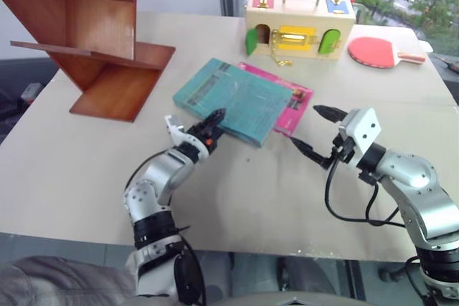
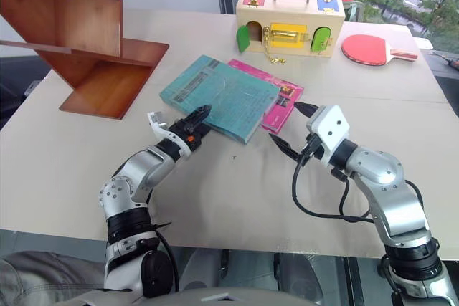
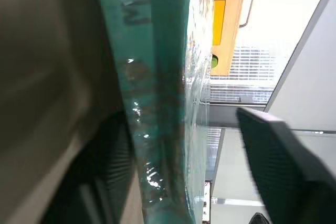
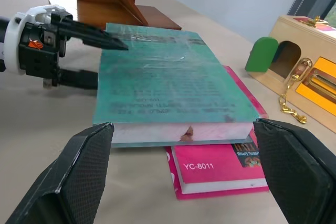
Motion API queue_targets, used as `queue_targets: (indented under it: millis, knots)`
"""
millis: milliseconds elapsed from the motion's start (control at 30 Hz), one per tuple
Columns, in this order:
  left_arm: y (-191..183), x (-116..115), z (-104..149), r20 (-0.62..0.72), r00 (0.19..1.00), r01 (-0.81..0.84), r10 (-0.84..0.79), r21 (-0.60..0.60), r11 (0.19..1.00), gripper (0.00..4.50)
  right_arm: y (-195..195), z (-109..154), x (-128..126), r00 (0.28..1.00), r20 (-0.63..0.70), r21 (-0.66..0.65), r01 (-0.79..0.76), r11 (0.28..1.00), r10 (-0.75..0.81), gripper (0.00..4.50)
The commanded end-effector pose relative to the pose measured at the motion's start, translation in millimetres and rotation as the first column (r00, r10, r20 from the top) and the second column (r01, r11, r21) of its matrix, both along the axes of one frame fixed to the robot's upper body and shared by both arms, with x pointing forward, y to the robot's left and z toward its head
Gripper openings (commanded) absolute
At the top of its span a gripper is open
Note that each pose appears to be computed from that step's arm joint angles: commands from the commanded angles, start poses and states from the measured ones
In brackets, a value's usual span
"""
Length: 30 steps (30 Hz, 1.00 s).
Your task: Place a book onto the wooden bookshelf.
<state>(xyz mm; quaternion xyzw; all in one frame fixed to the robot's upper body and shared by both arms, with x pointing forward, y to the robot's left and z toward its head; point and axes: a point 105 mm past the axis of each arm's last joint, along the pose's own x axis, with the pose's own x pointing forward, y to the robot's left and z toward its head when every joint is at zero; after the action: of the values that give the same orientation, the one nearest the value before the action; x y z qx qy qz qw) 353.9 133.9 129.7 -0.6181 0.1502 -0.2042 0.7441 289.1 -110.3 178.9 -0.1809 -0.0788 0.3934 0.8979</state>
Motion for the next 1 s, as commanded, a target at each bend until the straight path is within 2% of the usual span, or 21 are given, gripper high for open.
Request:
queue_targets:
  millis: [33, 200, 333, 700, 800, 933, 1000]
  knots:
    - [-5, 4, 15, 0.057, 0.998, 0.023, -0.022, -0.015, 1.000, 3.83, 2, 11, -2, 0.999, 0.043, 0.006, -0.020, 1.000, 0.020, 4.48]
    - [-11, 20, 25, 0.100, 0.993, 0.058, -0.056, -0.020, 0.998, 3.83, 4, 11, -2, 0.999, 0.045, 0.002, -0.024, 1.000, 0.023, 4.48]
    - [-13, 22, 29, 0.129, 0.988, 0.091, -0.086, -0.035, 0.995, 3.83, 3, 8, -5, 0.999, 0.044, 0.000, -0.019, 1.000, 0.019, 4.48]
    - [-14, 34, -7, 0.057, 0.994, 0.093, -0.090, -0.060, 0.994, 3.83, 0, 1, -4, 1.000, 0.030, 0.007, -0.005, 1.000, 0.005, 4.48]
    - [-14, 41, -10, 0.059, 0.995, 0.080, -0.076, -0.082, 0.993, 3.13, -1, 3, -1, 0.999, 0.036, 0.004, -0.002, 1.000, 0.002, 4.48]
    - [-15, 47, -8, 0.076, 0.994, 0.081, -0.074, -0.100, 0.992, 1.09, -3, 5, 1, 0.999, 0.048, 0.001, 0.000, 1.000, -0.001, 4.48]
    - [-15, 48, -7, 0.080, 0.994, 0.085, -0.076, -0.103, 0.991, 0.44, -3, 8, 2, 0.999, 0.053, 0.001, 0.000, 1.000, 0.000, 4.48]
